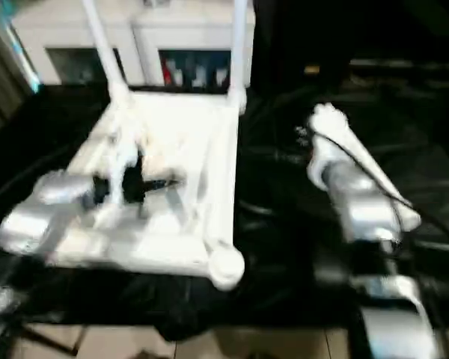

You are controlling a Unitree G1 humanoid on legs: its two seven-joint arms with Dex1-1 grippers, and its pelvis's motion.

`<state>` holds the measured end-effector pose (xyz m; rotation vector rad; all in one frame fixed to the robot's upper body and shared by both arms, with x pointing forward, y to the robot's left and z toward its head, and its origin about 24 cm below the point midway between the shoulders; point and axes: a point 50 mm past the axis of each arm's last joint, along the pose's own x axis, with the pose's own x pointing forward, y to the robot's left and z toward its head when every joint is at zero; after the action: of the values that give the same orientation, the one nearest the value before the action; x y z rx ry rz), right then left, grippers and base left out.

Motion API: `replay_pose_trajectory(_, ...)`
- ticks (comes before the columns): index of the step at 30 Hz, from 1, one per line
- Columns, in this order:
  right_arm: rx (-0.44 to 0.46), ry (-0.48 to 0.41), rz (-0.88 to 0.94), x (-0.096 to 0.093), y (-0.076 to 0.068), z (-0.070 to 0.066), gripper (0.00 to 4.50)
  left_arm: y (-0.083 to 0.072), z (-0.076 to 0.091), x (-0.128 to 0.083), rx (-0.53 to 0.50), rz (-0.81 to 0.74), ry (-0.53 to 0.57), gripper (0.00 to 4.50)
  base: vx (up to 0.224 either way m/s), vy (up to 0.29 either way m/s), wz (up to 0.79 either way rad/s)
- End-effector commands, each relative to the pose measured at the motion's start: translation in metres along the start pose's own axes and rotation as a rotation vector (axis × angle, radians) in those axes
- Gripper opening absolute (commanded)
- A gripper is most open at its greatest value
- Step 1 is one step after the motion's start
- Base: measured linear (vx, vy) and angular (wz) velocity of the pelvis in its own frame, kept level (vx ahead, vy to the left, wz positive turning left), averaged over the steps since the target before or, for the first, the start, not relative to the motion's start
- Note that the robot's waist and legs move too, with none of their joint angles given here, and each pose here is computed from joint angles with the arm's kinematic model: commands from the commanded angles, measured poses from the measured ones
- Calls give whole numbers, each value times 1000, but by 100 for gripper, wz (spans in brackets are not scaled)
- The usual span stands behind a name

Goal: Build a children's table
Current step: Rotate table base

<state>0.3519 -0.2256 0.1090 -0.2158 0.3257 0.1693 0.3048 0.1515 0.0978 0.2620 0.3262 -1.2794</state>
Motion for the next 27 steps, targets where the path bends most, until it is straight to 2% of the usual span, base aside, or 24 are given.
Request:
replay_pose_trajectory(1,-37,15,57,-3,5,2,6,-13,-1,0,-6,-122,78,0,0,0,0)
replay_pose_trajectory(3,-65,49,83,-8,3,-3,6,-24,-9,-6,-24,-196,161,0,0,0,0)
replay_pose_trajectory(5,-73,63,91,-10,3,-5,6,-29,-11,-8,-34,-217,187,0,0,0,0)
replay_pose_trajectory(7,-98,92,92,-16,-1,-8,6,-43,-12,-11,-59,-281,238,0,0,0,0)
replay_pose_trajectory(11,-98,105,83,-21,-6,-8,6,-55,-15,-6,-57,-316,288,0,0,0,0)
replay_pose_trajectory(14,-96,113,86,-23,-8,-7,6,-58,-19,-2,-41,-313,339,0,0,0,0)
replay_pose_trajectory(16,-97,120,88,-24,-8,-8,6,-55,-22,2,-13,-267,354,0,0,0,0)
replay_pose_trajectory(17,-96,131,86,-25,-8,-10,6,-44,-24,11,33,-135,353,0,0,0,0)
replay_pose_trajectory(18,-94,134,85,-25,-8,-10,6,-41,-25,14,41,-93,354,0,0,0,0)
replay_pose_trajectory(19,-74,143,84,-26,-8,-11,32,-35,-24,16,62,-41,351,0,0,0,0)
replay_pose_trajectory(21,-47,157,73,-26,-9,-12,40,-26,-23,18,84,39,348,0,0,0,0)
replay_pose_trajectory(23,-32,171,52,-27,-12,-14,46,-20,-22,19,90,92,339,0,0,0,0)
replay_pose_trajectory(24,-26,183,22,-28,-17,-14,74,-16,-20,20,95,127,332,0,0,0,0)
replay_pose_trajectory(26,-24,191,2,-29,-21,-14,83,-15,-19,20,99,136,324,0,0,0,0)
replay_pose_trajectory(27,-18,203,-31,-30,-27,-12,87,-12,-15,21,107,157,299,0,0,0,0)
